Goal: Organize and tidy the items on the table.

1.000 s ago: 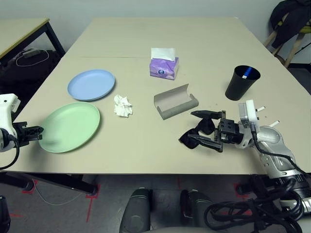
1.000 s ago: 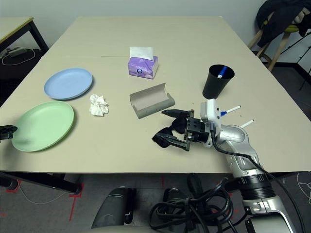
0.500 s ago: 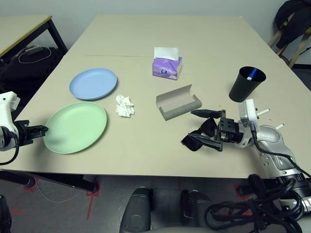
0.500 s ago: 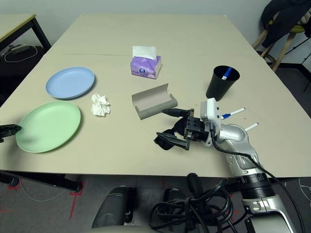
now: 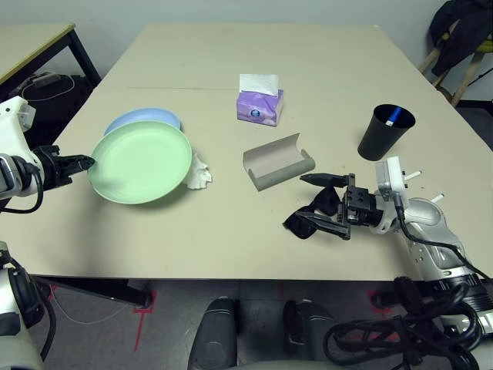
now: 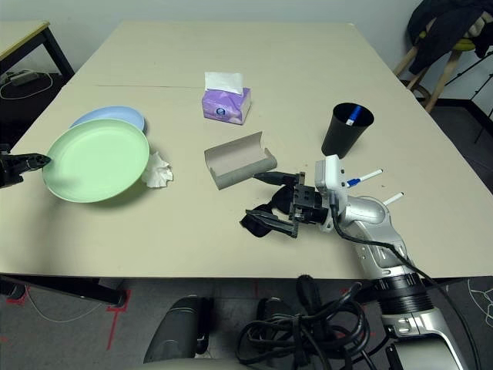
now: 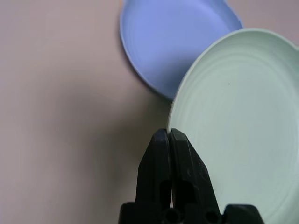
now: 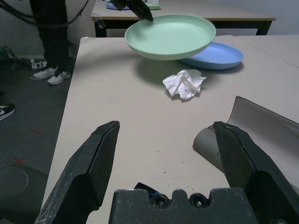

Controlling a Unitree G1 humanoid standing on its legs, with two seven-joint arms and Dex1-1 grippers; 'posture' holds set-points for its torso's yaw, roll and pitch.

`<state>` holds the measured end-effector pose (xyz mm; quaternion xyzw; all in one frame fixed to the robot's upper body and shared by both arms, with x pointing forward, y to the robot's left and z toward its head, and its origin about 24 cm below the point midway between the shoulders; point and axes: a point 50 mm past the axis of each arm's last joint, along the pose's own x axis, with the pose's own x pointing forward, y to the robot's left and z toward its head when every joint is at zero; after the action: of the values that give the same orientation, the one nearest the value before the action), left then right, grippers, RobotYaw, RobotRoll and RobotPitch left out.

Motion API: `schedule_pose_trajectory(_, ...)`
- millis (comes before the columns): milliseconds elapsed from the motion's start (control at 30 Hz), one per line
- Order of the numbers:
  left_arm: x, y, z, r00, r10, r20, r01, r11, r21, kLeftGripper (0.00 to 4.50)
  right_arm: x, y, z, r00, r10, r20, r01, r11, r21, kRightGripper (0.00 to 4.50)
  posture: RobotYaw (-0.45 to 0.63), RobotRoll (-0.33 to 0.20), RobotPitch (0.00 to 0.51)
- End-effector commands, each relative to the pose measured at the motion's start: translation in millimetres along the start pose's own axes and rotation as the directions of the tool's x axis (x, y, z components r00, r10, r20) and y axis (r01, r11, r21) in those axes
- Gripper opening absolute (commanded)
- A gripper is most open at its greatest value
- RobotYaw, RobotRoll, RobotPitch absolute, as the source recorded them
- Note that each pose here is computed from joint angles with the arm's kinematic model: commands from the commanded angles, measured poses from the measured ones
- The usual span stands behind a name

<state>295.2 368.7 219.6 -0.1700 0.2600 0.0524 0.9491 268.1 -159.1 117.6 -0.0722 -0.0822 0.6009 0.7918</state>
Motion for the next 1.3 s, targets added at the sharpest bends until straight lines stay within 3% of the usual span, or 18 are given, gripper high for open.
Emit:
schedule_pose_trajectory(33, 15, -2, 8, 0.994, 0.075, 0.081, -0.069, 0.995, -0.071, 0.03, 0, -1, 3, 1.000, -0.014, 0.005, 0.014, 1.000, -0.010, 4.50, 0.15, 0.000, 0.087)
schedule_pose_trajectory(233, 46, -26, 6, 0.989, 0.091, 0.117, -0.077, 0.990, -0.122, 0.03, 1, -14, 8, 0.985, -0.160, 0.057, 0.161, 0.987, -0.009, 4.50, 0.16, 0.000, 0.087)
schedule_pose_trajectory(433, 63, -31, -1, 0.983, 0.136, 0.123, -0.115, 0.979, -0.167, 0.03, 4, -24, 13, 0.943, -0.314, 0.112, 0.318, 0.948, -0.021, 4.50, 0.16, 0.000, 0.087)
schedule_pose_trajectory(800, 73, -36, 12, 0.923, 0.304, 0.237, -0.215, 0.916, -0.337, 0.03, 13, -14, 15, 0.942, -0.307, 0.134, 0.310, 0.951, 0.000, 4.50, 0.15, 0.000, 0.090)
schedule_pose_trajectory(1167, 84, -49, 9, 0.905, 0.356, 0.233, -0.249, 0.887, -0.388, 0.03, 15, -13, 17, 0.943, -0.306, 0.132, 0.309, 0.951, 0.001, 4.50, 0.15, 0.000, 0.087)
schedule_pose_trajectory(1300, 86, -47, 3, 0.901, 0.386, 0.197, -0.278, 0.863, -0.421, 1.07, 13, -14, 18, 0.940, -0.314, 0.135, 0.317, 0.948, -0.001, 4.50, 0.14, 0.000, 0.086)
